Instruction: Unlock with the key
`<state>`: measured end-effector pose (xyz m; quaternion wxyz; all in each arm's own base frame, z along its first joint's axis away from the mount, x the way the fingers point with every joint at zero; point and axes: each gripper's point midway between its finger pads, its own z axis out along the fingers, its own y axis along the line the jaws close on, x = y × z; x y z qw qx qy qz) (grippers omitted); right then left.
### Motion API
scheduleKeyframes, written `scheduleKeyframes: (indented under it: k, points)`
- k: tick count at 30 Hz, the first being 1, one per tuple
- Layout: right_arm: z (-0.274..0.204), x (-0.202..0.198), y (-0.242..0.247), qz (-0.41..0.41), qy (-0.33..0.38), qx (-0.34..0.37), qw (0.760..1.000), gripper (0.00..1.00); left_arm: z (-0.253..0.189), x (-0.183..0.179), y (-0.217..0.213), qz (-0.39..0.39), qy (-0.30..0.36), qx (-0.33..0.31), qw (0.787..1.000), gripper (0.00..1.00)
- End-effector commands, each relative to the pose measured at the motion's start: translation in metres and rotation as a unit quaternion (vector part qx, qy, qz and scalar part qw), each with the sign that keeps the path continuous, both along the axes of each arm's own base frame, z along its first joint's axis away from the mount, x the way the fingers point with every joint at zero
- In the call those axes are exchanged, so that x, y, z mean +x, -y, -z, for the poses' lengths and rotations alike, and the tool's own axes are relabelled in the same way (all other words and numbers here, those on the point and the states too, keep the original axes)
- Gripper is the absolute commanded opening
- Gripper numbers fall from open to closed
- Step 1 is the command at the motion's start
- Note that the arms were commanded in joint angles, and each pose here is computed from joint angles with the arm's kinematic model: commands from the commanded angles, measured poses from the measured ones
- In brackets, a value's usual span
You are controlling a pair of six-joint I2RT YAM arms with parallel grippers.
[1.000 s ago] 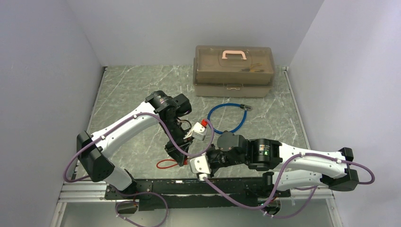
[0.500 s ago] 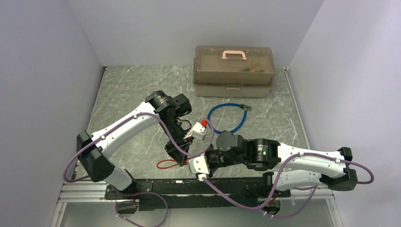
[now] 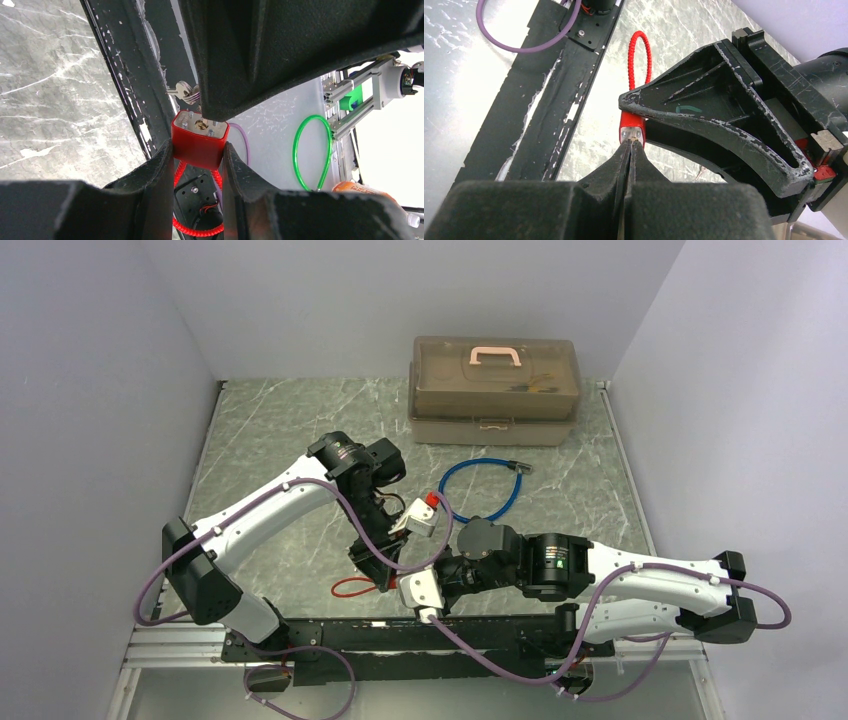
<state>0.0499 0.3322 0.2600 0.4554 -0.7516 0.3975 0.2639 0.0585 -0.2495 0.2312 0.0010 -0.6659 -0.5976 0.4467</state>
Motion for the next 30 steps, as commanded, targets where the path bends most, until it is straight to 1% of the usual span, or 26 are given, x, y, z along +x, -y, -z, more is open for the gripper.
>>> scheduleKeyframes:
  k: [1,15,21,27,30]
  points:
    - [-0.014,-0.003,-0.007,-0.012,0.004,0.030,0.999,0.00,-0.024,-0.008,0.008,0.006,-0.010,-0.041,0.999,0.00]
    - [-0.011,-0.010,-0.013,-0.029,-0.009,0.041,0.999,0.00,-0.042,-0.010,0.011,0.013,0.001,-0.083,0.996,0.00]
    - [-0.019,-0.018,-0.016,-0.046,-0.016,0.075,0.996,0.00,-0.051,-0.009,0.015,0.015,0.003,-0.101,0.995,0.00]
    - [-0.015,-0.022,-0.017,-0.054,-0.029,0.077,0.995,0.00,-0.069,-0.005,0.022,0.018,0.020,-0.137,0.990,0.00]
    - [-0.011,-0.020,-0.015,-0.049,-0.027,0.076,0.996,0.00,-0.073,-0.004,0.023,0.019,0.021,-0.145,0.989,0.00]
